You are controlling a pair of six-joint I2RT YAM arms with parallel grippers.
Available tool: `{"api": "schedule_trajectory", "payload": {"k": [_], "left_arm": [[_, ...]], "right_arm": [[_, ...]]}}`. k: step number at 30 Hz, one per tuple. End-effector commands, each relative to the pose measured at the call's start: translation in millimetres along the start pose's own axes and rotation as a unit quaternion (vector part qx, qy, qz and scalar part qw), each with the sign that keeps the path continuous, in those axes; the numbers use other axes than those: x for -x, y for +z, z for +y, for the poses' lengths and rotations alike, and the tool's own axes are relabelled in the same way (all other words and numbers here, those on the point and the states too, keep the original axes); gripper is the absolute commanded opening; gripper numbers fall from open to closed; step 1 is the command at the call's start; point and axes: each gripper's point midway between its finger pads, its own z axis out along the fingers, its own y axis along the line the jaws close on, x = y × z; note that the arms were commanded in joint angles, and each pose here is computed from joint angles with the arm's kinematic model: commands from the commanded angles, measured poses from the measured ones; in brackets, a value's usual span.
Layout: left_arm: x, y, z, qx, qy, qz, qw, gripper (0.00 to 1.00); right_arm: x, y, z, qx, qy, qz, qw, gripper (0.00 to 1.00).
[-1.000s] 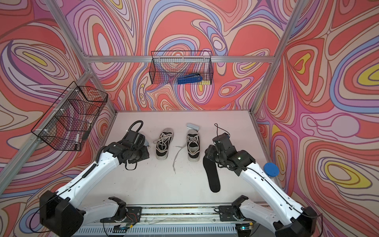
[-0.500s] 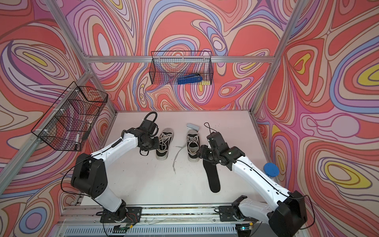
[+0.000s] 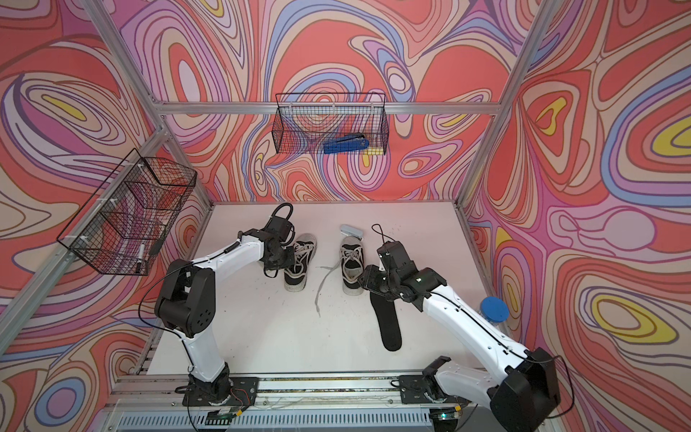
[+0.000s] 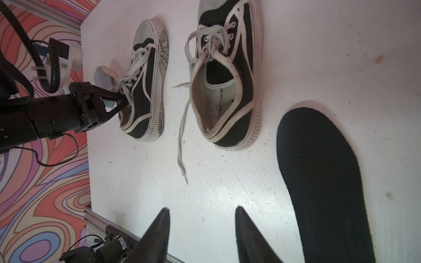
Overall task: Remove the insole from the shoe
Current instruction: Move the shoe to the center of the board.
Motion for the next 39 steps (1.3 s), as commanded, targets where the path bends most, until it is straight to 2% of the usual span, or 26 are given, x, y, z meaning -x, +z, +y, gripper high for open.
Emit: {"api": "schedule_trajectory", "payload": {"k": [1, 8, 13, 18, 23, 26, 28, 31, 36, 39], "left_arm": [[-6, -18, 3, -0.015, -0.012, -0.013, 1.0, 0.02], [-67, -53, 12, -0.019, -0.01, -0.013, 1.0, 0.0], [-119, -72, 14, -0.024, -0.016, -0.014, 0.999, 0.0], [-164, -84, 12, -0.045, -0.028, -0.013, 0.999, 0.0], [-197, -76, 5, -0.045, -0.031, 0.001, 0.999, 0.0], [-206, -68, -1, -0.068, -0.054, 0.007, 0.996, 0.0], [-205, -71, 4, -0.057, -0.059, 0.002, 0.997, 0.01], [-200, -84, 15, -0.044, -0.068, -0.024, 0.996, 0.11], [-204, -105, 45, -0.033, -0.123, -0.043, 0.991, 0.27], [-205, -118, 65, -0.033, -0.156, -0.062, 0.985, 0.31]], "right_arm": [[0, -1, -4, -0.004, -0.003, -0.005, 1.0, 0.48], [4, 2, -11, -0.032, -0.009, -0.009, 0.999, 0.45], [6, 6, -8, -0.044, -0.033, 0.009, 0.998, 0.36], [5, 14, 26, 0.006, -0.081, 0.02, 0.997, 0.21], [-18, 38, 65, 0.033, -0.122, 0.057, 0.99, 0.14], [-40, 56, 81, 0.04, -0.13, 0.076, 0.988, 0.12], [-52, 65, 87, 0.04, -0.131, 0.088, 0.987, 0.12], [-68, 72, 99, 0.054, -0.136, 0.096, 0.984, 0.11], [-90, 83, 115, 0.064, -0.162, 0.113, 0.978, 0.13], [-106, 95, 123, 0.061, -0.18, 0.13, 0.973, 0.14]]}}
